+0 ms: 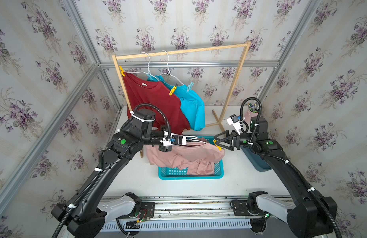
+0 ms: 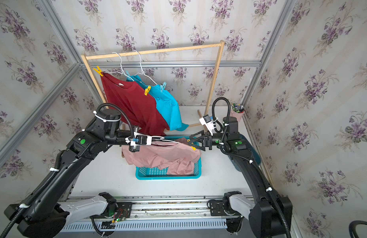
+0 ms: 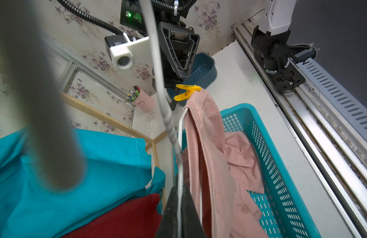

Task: Remove the clothespins securing t-shirts to the hanger
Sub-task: Remove the clothespin from the hanger, then place the clothespin in the storage box, then adjust the hanger, then remove the clothespin from the hanger.

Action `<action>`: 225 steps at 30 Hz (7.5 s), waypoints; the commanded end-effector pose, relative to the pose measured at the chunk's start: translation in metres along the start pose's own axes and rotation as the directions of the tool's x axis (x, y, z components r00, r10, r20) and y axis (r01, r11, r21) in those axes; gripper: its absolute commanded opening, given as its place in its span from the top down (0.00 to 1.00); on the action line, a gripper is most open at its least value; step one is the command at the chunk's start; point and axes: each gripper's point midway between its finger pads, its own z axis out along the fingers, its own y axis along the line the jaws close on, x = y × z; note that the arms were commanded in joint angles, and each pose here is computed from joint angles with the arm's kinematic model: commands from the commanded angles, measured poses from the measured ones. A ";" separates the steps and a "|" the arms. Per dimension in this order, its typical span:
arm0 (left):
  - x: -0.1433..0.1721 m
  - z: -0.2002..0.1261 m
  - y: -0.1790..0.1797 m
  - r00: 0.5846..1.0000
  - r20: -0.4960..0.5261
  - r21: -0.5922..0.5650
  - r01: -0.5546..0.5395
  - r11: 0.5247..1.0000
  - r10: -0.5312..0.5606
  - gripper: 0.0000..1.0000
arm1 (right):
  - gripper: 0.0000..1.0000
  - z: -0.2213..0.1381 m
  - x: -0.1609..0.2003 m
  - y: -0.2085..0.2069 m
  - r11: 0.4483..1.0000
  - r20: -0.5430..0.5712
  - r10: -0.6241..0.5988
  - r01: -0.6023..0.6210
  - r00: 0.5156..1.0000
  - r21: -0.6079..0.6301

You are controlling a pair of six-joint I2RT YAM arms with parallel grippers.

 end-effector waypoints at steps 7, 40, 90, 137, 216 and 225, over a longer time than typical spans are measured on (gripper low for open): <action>-0.004 0.007 0.004 0.999 0.044 0.019 0.013 1.000 -0.013 1.00 | 0.37 -0.001 -0.003 0.019 0.994 0.007 -0.044 0.045 0.999 -0.095; -0.007 0.008 0.011 0.999 0.046 0.010 -0.004 1.000 0.003 1.00 | 0.80 0.000 0.011 0.022 0.986 -0.022 0.014 -0.017 1.000 -0.166; 0.080 0.038 -0.020 0.971 -0.223 0.065 0.104 0.992 -0.087 1.00 | 1.00 -0.066 -0.085 -0.019 0.862 0.430 -0.334 0.087 0.839 0.500; 0.040 0.049 0.004 0.979 -0.059 0.036 0.200 0.979 -0.197 1.00 | 0.38 -0.236 0.047 -0.201 0.146 0.560 0.044 -0.560 0.827 0.815; 0.103 -0.024 -0.008 0.821 -0.116 -0.029 0.559 0.828 -0.559 0.27 | 1.00 0.050 0.014 -0.009 0.363 -0.492 -0.760 0.905 0.425 0.221; 0.123 -0.014 -0.011 0.803 -0.108 0.021 0.592 0.806 -0.587 0.25 | 1.00 0.045 0.014 -0.007 0.315 -0.499 -0.783 0.928 0.372 0.198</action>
